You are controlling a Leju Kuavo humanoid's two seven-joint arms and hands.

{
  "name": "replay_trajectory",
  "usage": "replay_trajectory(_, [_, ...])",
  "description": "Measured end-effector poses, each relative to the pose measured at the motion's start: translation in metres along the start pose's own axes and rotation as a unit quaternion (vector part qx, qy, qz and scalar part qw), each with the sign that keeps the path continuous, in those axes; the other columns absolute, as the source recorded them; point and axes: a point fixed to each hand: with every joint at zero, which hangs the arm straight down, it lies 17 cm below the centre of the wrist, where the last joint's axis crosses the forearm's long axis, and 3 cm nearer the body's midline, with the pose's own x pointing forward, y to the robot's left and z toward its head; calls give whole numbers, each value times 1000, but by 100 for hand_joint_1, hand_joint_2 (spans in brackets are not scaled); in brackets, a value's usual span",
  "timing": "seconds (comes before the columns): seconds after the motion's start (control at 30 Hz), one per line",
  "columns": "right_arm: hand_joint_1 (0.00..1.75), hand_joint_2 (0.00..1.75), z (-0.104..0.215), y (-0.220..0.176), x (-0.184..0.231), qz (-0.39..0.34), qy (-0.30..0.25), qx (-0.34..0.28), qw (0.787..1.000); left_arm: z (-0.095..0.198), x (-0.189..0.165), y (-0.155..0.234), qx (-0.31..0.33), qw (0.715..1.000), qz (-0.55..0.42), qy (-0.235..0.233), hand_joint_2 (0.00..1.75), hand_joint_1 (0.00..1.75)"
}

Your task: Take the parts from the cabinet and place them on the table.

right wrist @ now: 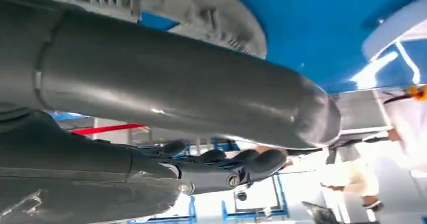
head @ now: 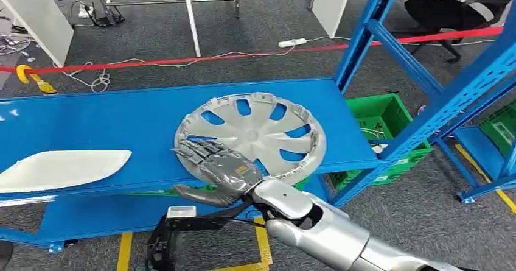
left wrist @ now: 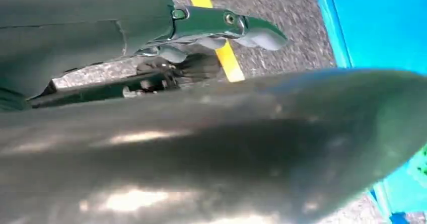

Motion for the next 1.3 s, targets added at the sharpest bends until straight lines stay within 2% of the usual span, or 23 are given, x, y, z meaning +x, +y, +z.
replay_trajectory(0.37, [0, 0, 2, 1, -8, -3, 11, 0, 1000, 0, 0, -1, -1, 1000, 0, 0, 0, 0])
replay_trajectory(0.5, [0, 0, -11, -18, -19, -2, 12, -17, 1000, 0, 4, -4, -6, 1000, 3, -2, 0, 0])
replay_trajectory(0.83, [0, 0, -7, -13, -91, 14, 93, 4, 996, 2, 0, -13, -18, 1000, 25, 6, 0, 0])
replay_trajectory(0.93, [0, 0, -2, -7, -103, 7, 123, 18, 992, 3, -2, -20, -21, 999, 39, 25, 0, 0])
replay_trajectory(1.13, [0, 0, 3, 4, -109, 3, 140, 38, 989, 3, 1, -28, -31, 997, 51, 57, 0, 0])
replay_trajectory(1.3, [0, 0, -5, -1, -99, 3, 121, 42, 992, 2, 10, -35, -43, 996, 45, 62, 0, 0])
